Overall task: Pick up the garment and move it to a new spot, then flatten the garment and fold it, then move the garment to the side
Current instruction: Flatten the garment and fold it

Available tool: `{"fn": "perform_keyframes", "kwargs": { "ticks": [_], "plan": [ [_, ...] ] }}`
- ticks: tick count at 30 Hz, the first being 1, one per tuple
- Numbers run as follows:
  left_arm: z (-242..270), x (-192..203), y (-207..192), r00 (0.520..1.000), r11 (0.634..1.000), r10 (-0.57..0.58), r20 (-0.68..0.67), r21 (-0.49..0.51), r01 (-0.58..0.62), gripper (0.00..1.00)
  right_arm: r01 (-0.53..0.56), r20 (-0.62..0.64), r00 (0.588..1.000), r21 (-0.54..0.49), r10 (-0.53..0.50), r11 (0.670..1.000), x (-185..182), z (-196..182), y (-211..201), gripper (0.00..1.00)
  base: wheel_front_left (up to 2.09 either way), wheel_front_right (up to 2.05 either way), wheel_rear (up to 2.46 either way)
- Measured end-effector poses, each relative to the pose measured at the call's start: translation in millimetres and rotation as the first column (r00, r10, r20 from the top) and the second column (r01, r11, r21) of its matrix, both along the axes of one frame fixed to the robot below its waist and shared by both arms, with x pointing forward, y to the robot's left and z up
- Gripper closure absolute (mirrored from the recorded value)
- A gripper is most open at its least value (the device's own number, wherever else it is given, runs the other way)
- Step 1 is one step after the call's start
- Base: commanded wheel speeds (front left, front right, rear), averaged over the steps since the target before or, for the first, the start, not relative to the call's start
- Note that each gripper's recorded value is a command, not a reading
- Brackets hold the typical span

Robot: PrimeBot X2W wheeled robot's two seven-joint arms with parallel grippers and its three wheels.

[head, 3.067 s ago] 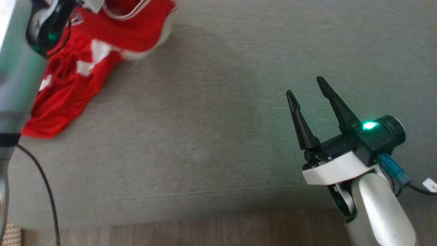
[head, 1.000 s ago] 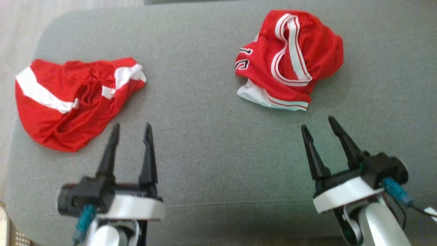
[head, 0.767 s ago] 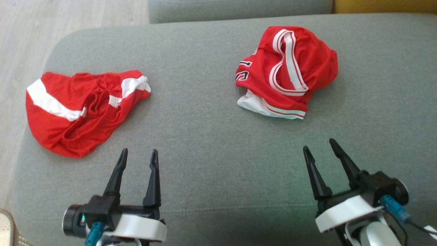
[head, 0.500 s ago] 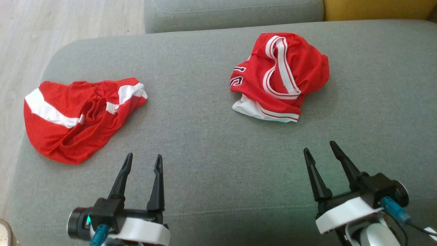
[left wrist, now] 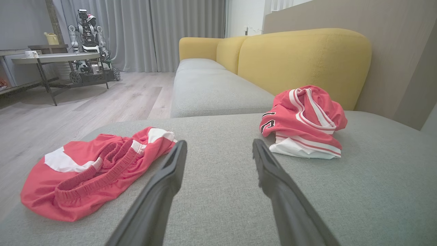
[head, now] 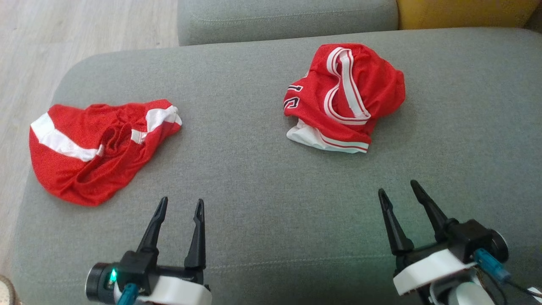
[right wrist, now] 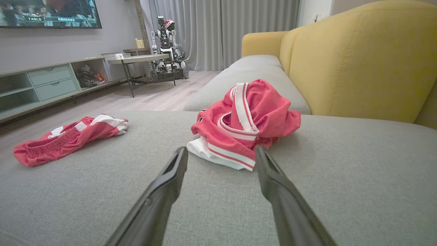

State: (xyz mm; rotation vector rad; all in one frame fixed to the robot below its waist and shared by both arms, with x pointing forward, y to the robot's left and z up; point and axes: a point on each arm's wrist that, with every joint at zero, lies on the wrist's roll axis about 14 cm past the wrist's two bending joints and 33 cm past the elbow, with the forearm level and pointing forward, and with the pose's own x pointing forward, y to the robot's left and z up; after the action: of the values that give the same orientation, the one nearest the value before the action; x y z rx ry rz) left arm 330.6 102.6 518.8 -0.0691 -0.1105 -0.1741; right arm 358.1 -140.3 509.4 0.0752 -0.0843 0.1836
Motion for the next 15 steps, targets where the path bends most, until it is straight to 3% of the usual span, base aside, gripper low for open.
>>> {"fn": "perform_keyframes", "kwargs": {
  "ticks": [15],
  "plan": [
    [-3.8,2.0,0.5,1.0,1.0,0.007,-0.013,0.001,-0.007,0.0,0.002,-0.015,1.0,0.0,-0.002,1.0,0.6,-4.8,-0.5,0.0,0.0,0.0,0.0]
  ]
}}
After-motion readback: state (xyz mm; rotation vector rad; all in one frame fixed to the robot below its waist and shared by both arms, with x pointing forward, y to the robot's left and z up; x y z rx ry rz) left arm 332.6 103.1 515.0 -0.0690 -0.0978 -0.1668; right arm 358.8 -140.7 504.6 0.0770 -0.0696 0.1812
